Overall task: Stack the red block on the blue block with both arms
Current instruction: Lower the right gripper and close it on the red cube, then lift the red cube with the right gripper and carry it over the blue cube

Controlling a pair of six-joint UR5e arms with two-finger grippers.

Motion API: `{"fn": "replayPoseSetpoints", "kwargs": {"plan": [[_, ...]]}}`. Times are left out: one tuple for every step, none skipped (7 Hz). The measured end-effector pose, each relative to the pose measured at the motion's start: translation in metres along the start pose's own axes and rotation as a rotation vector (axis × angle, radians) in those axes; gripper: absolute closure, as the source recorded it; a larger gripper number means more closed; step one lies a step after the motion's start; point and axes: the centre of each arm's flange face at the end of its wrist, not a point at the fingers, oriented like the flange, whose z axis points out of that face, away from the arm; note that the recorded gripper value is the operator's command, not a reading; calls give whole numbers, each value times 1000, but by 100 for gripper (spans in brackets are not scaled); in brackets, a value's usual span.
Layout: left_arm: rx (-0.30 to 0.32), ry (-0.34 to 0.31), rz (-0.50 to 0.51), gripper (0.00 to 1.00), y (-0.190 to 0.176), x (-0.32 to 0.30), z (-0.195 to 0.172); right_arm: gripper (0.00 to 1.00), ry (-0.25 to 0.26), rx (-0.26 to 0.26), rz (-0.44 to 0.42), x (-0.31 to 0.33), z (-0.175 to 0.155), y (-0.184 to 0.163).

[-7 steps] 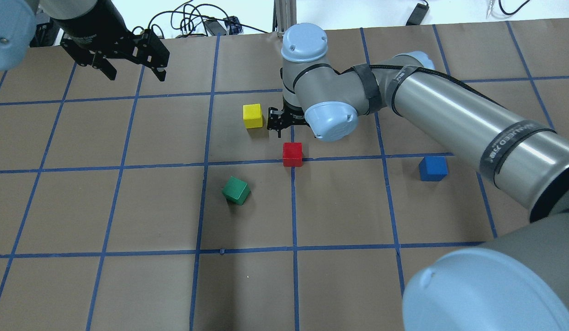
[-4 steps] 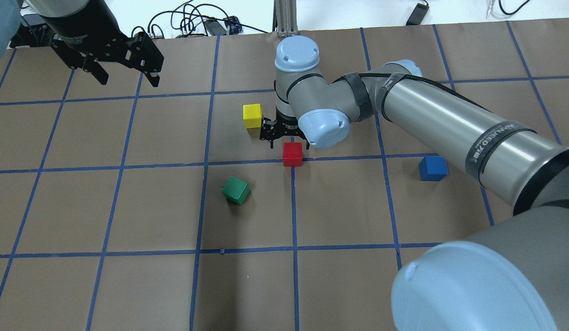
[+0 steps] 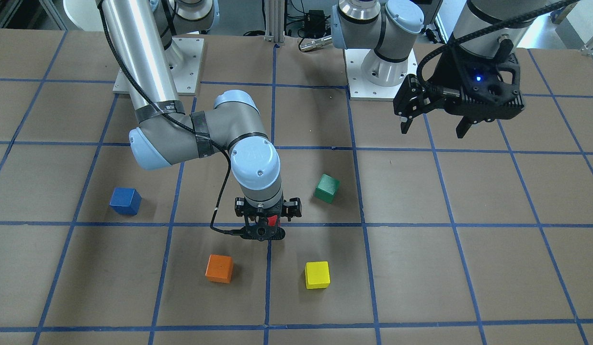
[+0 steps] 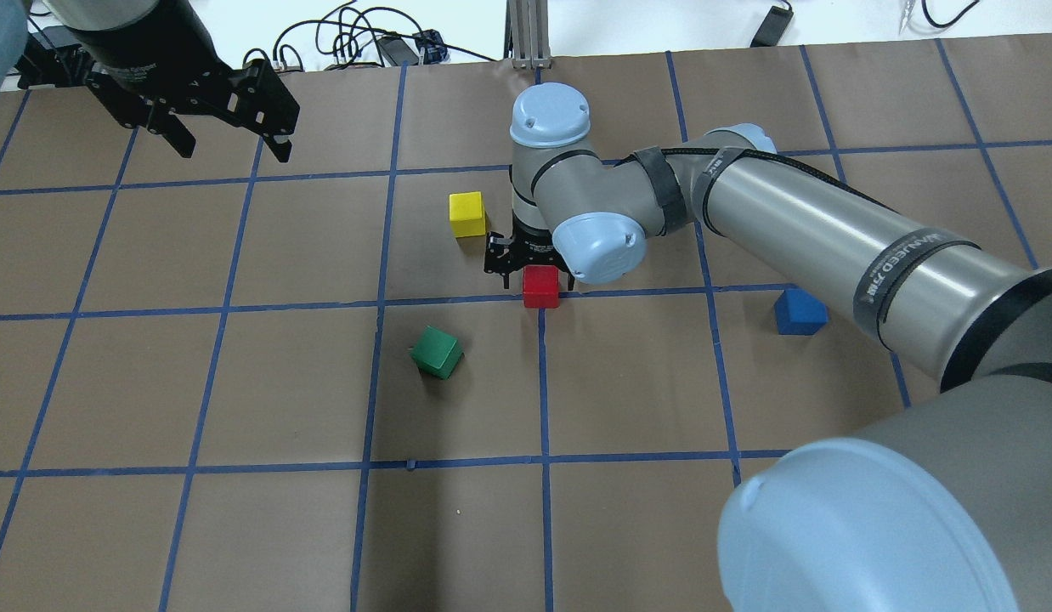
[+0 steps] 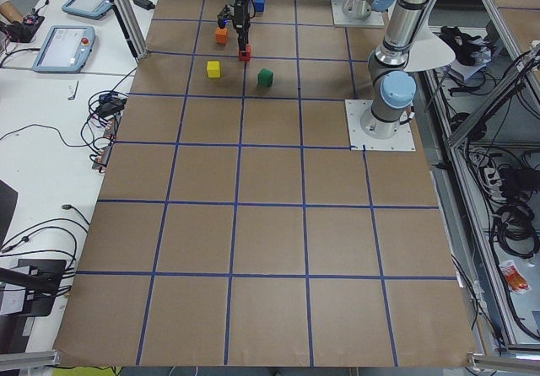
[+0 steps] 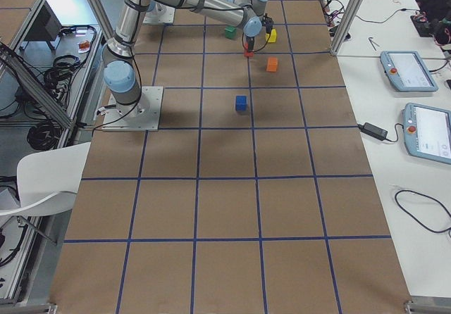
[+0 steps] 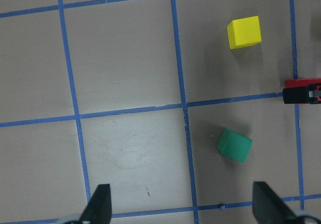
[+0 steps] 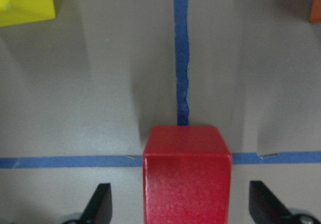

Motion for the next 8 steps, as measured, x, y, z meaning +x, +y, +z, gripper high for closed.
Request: {"fn": "replayPoseSetpoints", "kwargs": {"plan": [[-1, 0, 0, 0, 1, 0, 0, 69, 1, -4, -3, 0, 2, 0], [-9, 1, 0, 0, 3, 1, 1, 100, 2, -5, -9, 0, 3, 0], [-21, 1, 3, 0, 7, 1, 2, 100, 1, -4, -13, 1, 3, 0], [-31, 1, 9, 0, 12, 2, 5, 100, -1, 0, -15, 1, 0, -2], [-36, 1, 11, 0, 16, 1, 7, 100, -4, 11, -11, 3, -7, -4], [-37, 1, 11, 0, 19, 1, 8, 100, -6, 27, -1, 8, -25, -9], [-39, 0, 12, 0, 21, 1, 8, 100, -4, 33, 26, 22, -56, -16], [-40, 0, 12, 0, 22, 2, 8, 100, 0, 20, 61, 52, -95, -25]]}}
